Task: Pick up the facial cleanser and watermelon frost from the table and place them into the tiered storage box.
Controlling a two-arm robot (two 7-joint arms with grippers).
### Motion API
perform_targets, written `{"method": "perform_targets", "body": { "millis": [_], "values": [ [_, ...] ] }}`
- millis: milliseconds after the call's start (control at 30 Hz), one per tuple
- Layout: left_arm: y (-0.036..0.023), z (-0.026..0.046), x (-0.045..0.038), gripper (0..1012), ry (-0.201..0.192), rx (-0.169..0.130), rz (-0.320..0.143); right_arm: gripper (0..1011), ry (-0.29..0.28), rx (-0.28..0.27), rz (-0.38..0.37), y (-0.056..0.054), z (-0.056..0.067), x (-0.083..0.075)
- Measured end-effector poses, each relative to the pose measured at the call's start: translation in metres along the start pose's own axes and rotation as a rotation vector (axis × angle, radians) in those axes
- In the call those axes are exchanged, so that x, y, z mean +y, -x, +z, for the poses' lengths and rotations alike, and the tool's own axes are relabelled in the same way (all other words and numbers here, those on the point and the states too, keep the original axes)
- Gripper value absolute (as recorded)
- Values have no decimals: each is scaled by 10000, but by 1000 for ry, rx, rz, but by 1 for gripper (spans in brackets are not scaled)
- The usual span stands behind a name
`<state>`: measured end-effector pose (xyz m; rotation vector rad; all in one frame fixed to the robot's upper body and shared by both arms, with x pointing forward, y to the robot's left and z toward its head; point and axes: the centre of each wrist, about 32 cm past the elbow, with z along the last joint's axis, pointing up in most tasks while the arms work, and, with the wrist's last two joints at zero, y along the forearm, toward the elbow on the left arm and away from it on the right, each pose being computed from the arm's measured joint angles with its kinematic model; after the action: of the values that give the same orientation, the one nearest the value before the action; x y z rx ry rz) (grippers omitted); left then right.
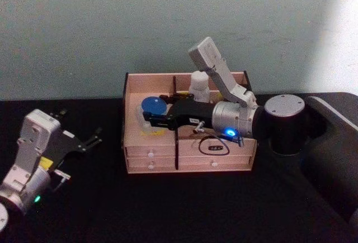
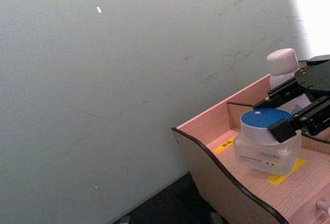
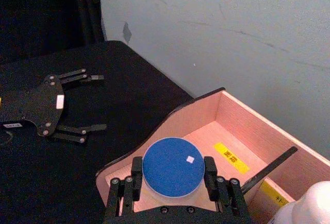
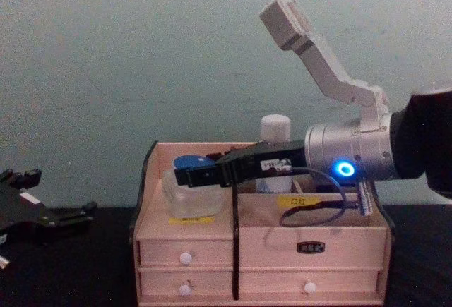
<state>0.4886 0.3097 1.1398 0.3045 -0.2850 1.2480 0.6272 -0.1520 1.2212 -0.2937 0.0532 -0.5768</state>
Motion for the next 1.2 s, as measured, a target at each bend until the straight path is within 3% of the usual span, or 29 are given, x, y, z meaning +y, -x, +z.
{"method": "perform_targets", "body": {
  "millis": [133, 233, 467, 900, 1200],
  "values": [
    [0, 0, 0, 1001, 0, 0, 0, 737, -1, 0, 0, 0, 2, 0],
    [0, 0, 0, 1001, 0, 0, 0, 863, -2, 1, 0, 0, 3, 0],
    [0, 0, 0, 1002, 0, 0, 0, 1002, -2, 1, 1, 0, 3, 0],
    [0, 0, 0, 1001, 0, 0, 0, 1003, -4, 3, 1, 1, 2, -2],
    [0, 0, 0, 1001, 0, 0, 0, 1003, -88, 14, 9, 0, 103, -175]
  ]
}}
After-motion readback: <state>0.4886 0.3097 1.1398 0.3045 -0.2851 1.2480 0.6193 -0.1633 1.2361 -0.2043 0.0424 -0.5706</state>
